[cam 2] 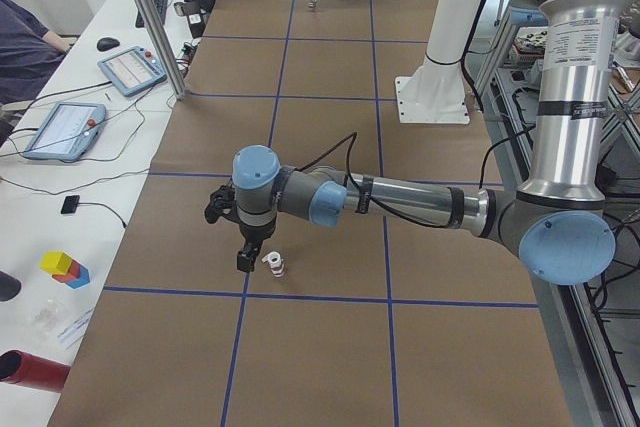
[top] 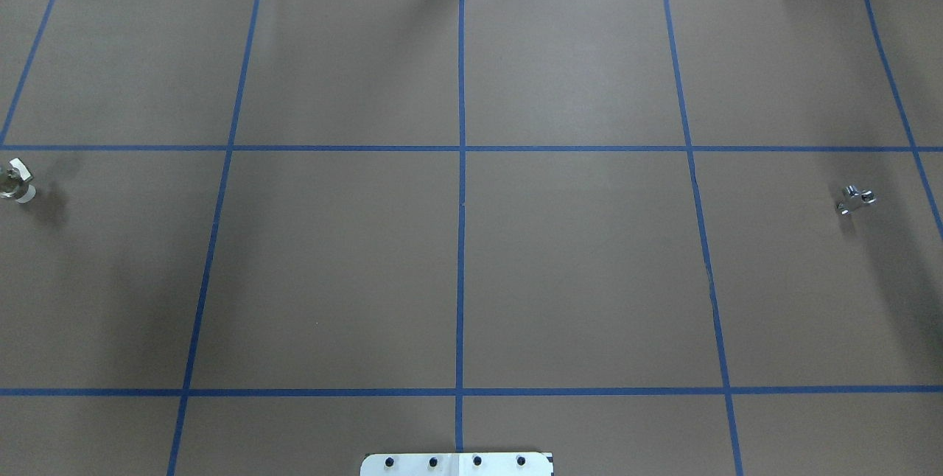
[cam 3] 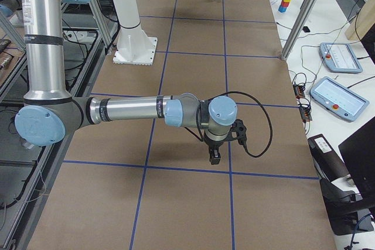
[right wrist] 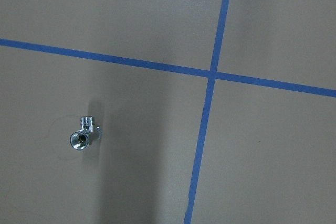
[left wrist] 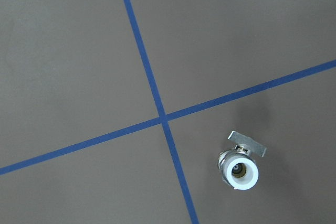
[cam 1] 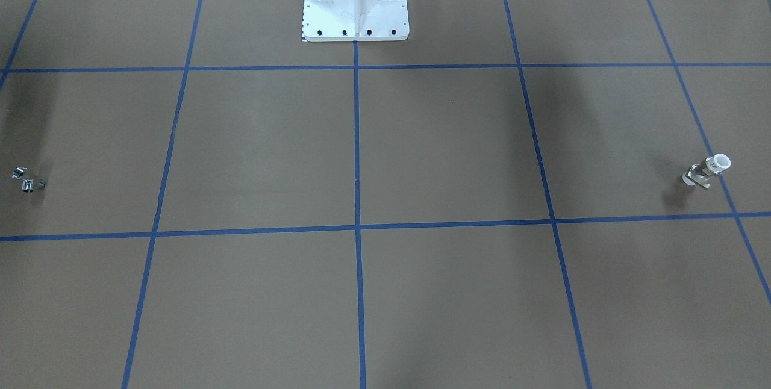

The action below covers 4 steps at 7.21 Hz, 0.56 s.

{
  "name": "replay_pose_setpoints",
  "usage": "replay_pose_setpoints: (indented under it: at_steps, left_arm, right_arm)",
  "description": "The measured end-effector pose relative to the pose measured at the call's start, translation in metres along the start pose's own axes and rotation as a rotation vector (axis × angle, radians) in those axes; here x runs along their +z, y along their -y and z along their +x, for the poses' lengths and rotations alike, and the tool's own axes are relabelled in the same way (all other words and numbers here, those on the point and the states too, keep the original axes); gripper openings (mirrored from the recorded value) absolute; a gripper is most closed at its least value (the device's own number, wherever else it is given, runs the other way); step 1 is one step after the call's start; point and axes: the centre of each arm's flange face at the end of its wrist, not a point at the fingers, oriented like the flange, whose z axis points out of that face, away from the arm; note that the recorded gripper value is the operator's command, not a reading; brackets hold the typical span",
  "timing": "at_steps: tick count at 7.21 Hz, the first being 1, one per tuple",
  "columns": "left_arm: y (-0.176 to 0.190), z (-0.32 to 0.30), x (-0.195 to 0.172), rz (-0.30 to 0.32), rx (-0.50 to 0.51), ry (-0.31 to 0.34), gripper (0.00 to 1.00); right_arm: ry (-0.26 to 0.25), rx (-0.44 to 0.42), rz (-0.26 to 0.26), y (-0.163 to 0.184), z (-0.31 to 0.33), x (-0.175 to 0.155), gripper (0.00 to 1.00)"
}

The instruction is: Assemble PPR valve and pipe with both arms

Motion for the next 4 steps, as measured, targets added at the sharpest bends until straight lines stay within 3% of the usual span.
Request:
replay_pose_setpoints:
  at_steps: [4]
  left_arm:
    - [0.008, 0.046, 0.042, -0.06, -0.049, -0.052, 1.0]
  right_arm:
    - [-0.003, -0.002, 0.001, 0.001, 0.0, -0.001, 0.99]
